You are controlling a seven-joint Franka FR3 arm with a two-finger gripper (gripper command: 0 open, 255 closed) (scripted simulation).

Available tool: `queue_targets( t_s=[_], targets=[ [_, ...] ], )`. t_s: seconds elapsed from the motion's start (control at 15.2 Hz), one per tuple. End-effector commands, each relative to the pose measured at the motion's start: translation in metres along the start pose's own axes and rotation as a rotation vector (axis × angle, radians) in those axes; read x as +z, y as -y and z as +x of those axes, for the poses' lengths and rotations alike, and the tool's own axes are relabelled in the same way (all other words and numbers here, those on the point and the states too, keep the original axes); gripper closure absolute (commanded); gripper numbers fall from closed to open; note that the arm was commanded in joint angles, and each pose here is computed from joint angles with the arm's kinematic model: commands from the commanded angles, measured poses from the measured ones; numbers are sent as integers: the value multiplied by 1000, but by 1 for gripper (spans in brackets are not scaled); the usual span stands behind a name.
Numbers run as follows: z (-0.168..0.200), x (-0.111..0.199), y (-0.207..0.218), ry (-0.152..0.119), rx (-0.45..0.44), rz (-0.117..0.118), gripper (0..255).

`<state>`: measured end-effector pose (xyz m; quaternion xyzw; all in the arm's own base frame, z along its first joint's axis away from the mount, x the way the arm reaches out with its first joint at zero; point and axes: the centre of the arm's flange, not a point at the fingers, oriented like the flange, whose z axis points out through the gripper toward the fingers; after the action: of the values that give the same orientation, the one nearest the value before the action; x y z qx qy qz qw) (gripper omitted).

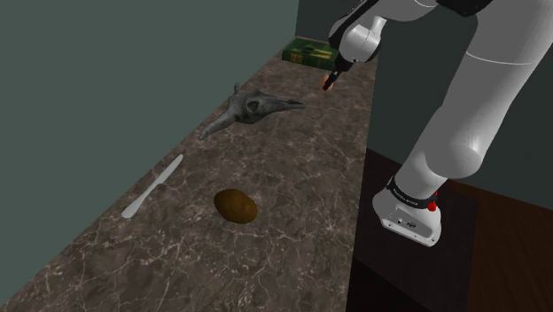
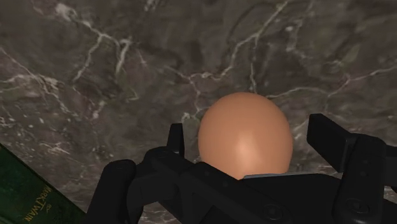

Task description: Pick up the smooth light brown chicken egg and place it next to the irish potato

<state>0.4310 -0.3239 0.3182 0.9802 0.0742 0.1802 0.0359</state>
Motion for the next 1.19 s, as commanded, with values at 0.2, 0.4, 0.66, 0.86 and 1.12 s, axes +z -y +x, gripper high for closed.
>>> queue_targets(
  t_s=[0.2, 0.4, 0.66, 0.86, 1.12],
  targets=[
    [-1, 2, -1, -1, 1, 0, 0],
    [-1, 2, -1, -1, 1, 0, 0],
    [-1, 2, -1, -1, 1, 0, 255],
    [-1, 2, -1, -1, 1, 0, 255],
    [1, -2, -1, -1, 1, 0, 255]
  ],
)
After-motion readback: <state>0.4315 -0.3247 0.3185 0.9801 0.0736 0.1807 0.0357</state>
